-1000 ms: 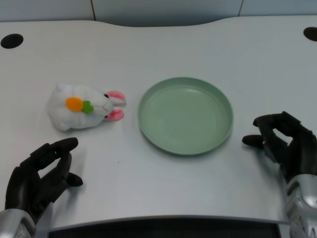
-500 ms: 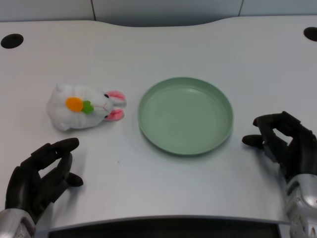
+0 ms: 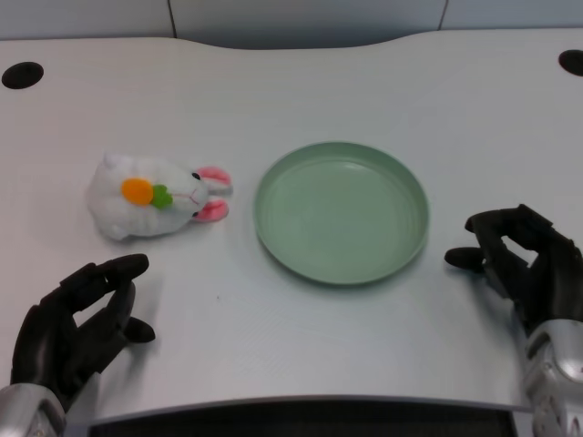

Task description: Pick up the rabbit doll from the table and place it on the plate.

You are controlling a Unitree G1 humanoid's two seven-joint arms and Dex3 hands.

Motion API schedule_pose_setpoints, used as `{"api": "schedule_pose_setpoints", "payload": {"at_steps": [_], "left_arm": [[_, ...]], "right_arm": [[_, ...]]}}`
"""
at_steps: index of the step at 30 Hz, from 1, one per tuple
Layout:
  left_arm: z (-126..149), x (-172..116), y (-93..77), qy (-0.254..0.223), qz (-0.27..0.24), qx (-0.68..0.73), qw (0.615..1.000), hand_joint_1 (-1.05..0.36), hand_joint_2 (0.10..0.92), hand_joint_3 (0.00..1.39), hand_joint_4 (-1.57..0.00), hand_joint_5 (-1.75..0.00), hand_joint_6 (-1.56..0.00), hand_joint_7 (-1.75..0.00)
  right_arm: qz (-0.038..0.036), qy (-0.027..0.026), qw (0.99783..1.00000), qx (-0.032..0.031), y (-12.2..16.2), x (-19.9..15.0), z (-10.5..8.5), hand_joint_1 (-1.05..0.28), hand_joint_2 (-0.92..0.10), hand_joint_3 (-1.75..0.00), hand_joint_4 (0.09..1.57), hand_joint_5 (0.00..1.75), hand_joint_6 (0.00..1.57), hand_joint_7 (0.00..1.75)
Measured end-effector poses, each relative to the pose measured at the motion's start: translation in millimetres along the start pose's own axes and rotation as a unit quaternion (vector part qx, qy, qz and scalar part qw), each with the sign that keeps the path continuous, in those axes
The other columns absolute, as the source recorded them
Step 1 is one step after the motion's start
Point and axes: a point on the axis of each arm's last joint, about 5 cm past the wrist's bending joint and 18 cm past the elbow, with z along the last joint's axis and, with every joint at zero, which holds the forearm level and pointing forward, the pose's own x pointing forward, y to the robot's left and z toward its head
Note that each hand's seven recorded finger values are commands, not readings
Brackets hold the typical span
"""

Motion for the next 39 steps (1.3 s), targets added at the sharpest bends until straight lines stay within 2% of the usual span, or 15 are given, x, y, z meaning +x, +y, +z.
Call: {"api": "schedule_pose_setpoints", "payload": {"at_steps": [4,8,11,14,15,16,18,20,21,24,28,31,34,39], "left_arm": [[-2.7,-7.0,-0.5,-0.031,-0.02,-0.004,0.999,-0.5,0.921,0.48,-0.48,-1.54,-0.59,-0.59],[10.8,-8.3,-2.8,-0.104,-0.048,0.002,0.993,-0.48,0.921,0.46,-0.46,-1.61,-0.59,-0.62],[23.3,-6.5,-2.8,-0.153,-0.057,0.042,0.986,-0.47,0.921,0.47,-0.44,-1.6,-0.56,-0.62],[28.4,-5.3,-2.4,-0.17,-0.06,0.08,0.98,-0.48,0.921,0.46,-0.48,-1.48,-0.54,-0.58],[30.0,-4.5,-2.6,-0.173,-0.061,0.094,0.979,-0.47,0.921,0.45,-0.46,-1.39,-0.53,-0.52],[32.1,-3.2,-2.5,-0.175,-0.063,0.11,0.976,-0.47,0.921,0.44,-0.46,-1.35,-0.53,-0.5],[40.5,1.1,-1.2,-0.185,-0.069,0.161,0.967,-0.48,0.921,0.39,-0.4,-1.15,-0.5,-0.34],[51.3,5.8,1.6,-0.201,-0.075,0.218,0.952,-0.49,0.921,0.38,-0.38,-1.09,-0.48,-0.29],[56.2,8.7,2.3,-0.209,-0.077,0.249,0.943,-0.47,0.921,0.24,-0.33,-0.96,-0.47,-0.2],[70.0,20.7,5.2,-0.221,-0.083,0.352,0.906,-0.49,0.921,0.07,-0.26,-0.73,-0.44,-0.07],[83.7,34.9,8.4,-0.224,-0.079,0.486,0.841,-0.58,0.897,0.01,-0.27,-0.37,-0.37,0.0],[89.9,43.2,8.5,-0.223,-0.069,0.548,0.803,-0.63,0.877,0.0,-0.24,-0.26,-0.31,0.0],[94.8,49.6,7.5,-0.219,-0.068,0.591,0.773,-0.68,0.874,0.0,-0.18,-0.2,-0.24,0.0],[104.5,59.2,4.1,-0.209,-0.071,0.637,0.739,-0.77,0.88,0.0,-0.07,-0.13,-0.15,0.0]], "right_arm": [[-0.0005,-0.0005,1.0,-0.0007,0.4,0.0,0.2,-0.78,-0.92,-0.14,0.85,0.89,0.82,1.2],[0.0006,-0.0002,1.0,-0.0019,1.0,0.0,0.0,-0.77,-0.92,-0.14,0.84,0.89,0.81,1.2],[0.0001,0.0005,1.0,-0.002,0.9,-0.1,-0.2,-0.77,-0.92,-0.14,0.84,0.89,0.81,1.21],[-0.003,0.0006,0.99999,-0.0021,0.9,0.0,-0.2,-0.77,-0.92,-0.14,0.84,0.88,0.81,1.21],[-0.0038,0.0006,0.99999,-0.0025,0.9,0.0,-0.2,-0.77,-0.92,-0.14,0.85,0.89,0.81,1.21],[-0.0035,0.0005,0.99999,-0.0033,1.0,0.0,-0.1,-0.77,-0.92,-0.14,0.85,0.89,0.81,1.21],[-0.0021,0.0006,0.99998,-0.0059,1.5,-0.1,-0.3,-0.77,-0.92,-0.15,0.84,0.89,0.81,1.21],[-0.0016,0.0008,0.99997,-0.0069,1.6,-0.1,-0.5,-0.77,-0.92,-0.15,0.84,0.89,0.81,1.21],[-0.0023,0.0012,0.99997,-0.0071,1.5,-0.1,-0.7,-0.77,-0.92,-0.14,0.84,0.89,0.81,1.21],[-0.0035,0.0013,0.99997,-0.0067,2.1,-0.1,-0.7,-0.77,-0.92,-0.14,0.84,0.88,0.81,1.21],[-0.0036,0.001,0.99997,-0.0065,2.7,0.1,-0.6,-0.77,-0.92,-0.14,0.84,0.88,0.81,1.21],[-0.0047,0.001,0.99997,-0.0059,2.6,0.2,-0.4,-0.77,-0.92,-0.13,0.85,0.88,0.81,1.22],[-0.003,0.0018,0.99999,-0.0038,3.7,0.1,-0.9,-0.77,-0.92,-0.13,0.85,0.88,0.82,1.21],[-0.0013,0.0043,0.99999,-0.0017,5.4,0.2,-1.7,-0.76,-0.92,-0.14,0.84,0.88,0.82,1.2]]}}
